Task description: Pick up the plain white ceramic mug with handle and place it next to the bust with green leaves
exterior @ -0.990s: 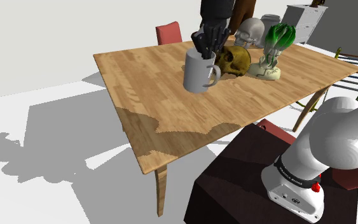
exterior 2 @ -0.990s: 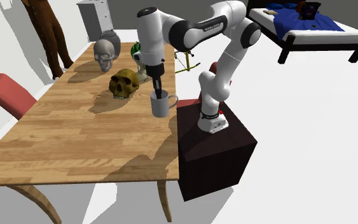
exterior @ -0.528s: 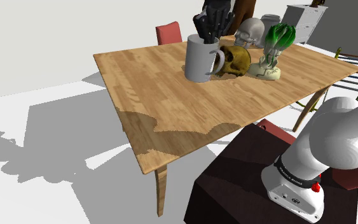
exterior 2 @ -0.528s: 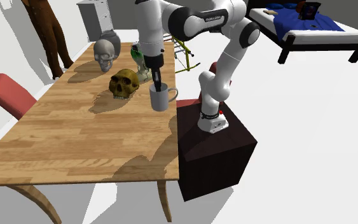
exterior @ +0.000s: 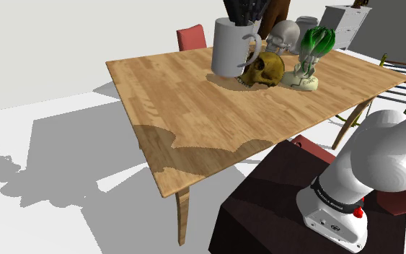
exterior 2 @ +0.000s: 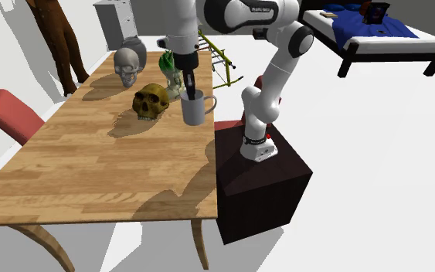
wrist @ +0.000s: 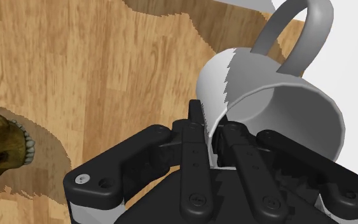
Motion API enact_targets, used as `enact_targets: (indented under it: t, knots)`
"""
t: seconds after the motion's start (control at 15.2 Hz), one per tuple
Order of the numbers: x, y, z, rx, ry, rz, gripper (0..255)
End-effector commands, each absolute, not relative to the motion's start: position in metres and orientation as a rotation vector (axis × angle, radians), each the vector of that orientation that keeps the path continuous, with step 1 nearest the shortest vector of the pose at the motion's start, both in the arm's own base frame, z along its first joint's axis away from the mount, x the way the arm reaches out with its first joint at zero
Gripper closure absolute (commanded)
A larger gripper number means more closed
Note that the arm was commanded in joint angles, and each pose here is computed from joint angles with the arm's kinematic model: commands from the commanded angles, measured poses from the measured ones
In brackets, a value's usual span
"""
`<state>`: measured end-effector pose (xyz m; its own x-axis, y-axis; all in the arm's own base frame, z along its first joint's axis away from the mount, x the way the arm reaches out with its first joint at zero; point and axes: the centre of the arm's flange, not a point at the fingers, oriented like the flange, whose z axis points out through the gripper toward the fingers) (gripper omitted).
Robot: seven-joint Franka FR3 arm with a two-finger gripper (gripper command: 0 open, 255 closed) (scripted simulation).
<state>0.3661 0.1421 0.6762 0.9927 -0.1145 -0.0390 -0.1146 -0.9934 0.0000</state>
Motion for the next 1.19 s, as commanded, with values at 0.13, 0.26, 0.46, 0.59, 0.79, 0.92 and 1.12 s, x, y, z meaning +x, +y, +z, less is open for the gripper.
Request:
enact_targets:
  t: [0.13,0.26,0.46,0.59,0.79,0.92,1.12]
  knots:
    - [0.367,0.142,0.696,-3.134,0.18,0.062,255]
    - [0.367,0.142,0.707,-3.134,0.18,0.062,255]
    - [0.367,0.142,0.723,-3.134,0.18,0.062,255]
    - [0.367,0.142,0.733,-3.134,0.18,0.062,255]
    - [0.367,0.142,0.749,-3.134,0.18,0.062,255]
    - [0.367,0.142,0.76,-3.134,0.18,0.062,255]
    - [0.366,0.129,0.767,-3.134,0.18,0.062,255]
